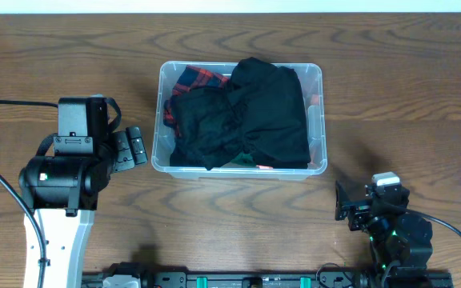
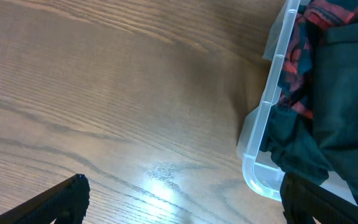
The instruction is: Pack container
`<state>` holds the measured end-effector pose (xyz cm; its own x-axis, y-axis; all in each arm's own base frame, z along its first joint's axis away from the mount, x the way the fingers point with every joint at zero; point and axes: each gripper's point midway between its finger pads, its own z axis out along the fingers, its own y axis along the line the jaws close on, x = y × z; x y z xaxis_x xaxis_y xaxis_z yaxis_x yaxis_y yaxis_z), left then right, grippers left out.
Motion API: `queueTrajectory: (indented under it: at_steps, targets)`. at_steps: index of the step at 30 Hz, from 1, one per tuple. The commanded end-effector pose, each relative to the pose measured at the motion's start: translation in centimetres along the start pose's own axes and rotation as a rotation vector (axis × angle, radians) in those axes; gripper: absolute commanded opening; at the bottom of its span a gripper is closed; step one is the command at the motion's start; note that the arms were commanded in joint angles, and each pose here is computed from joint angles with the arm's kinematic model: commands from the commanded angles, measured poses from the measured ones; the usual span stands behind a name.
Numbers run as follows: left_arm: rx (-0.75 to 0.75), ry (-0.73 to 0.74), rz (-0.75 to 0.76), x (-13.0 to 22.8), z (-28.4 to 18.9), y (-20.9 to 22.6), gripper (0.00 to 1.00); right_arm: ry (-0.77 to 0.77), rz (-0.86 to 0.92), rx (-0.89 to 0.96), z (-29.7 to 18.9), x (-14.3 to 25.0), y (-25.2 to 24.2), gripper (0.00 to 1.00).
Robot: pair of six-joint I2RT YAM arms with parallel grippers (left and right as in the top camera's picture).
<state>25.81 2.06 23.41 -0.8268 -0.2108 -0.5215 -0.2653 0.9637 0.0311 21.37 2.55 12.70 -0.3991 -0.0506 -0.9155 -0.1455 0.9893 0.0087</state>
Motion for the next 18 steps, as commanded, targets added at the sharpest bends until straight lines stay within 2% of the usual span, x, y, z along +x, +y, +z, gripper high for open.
queueTrajectory:
  at_steps: [1, 18]
  targets:
    - [-0.01, -0.004, -0.01, -0.1, -0.1, 0.2, 0.98, -0.019, -0.009, -0.018, 0.2, 0.4, 0.4, 0.99]
    - [-0.01, -0.004, -0.01, -0.1, -0.1, 0.2, 0.98, -0.003, -0.005, -0.018, 0.6, 1.5, 0.4, 0.99]
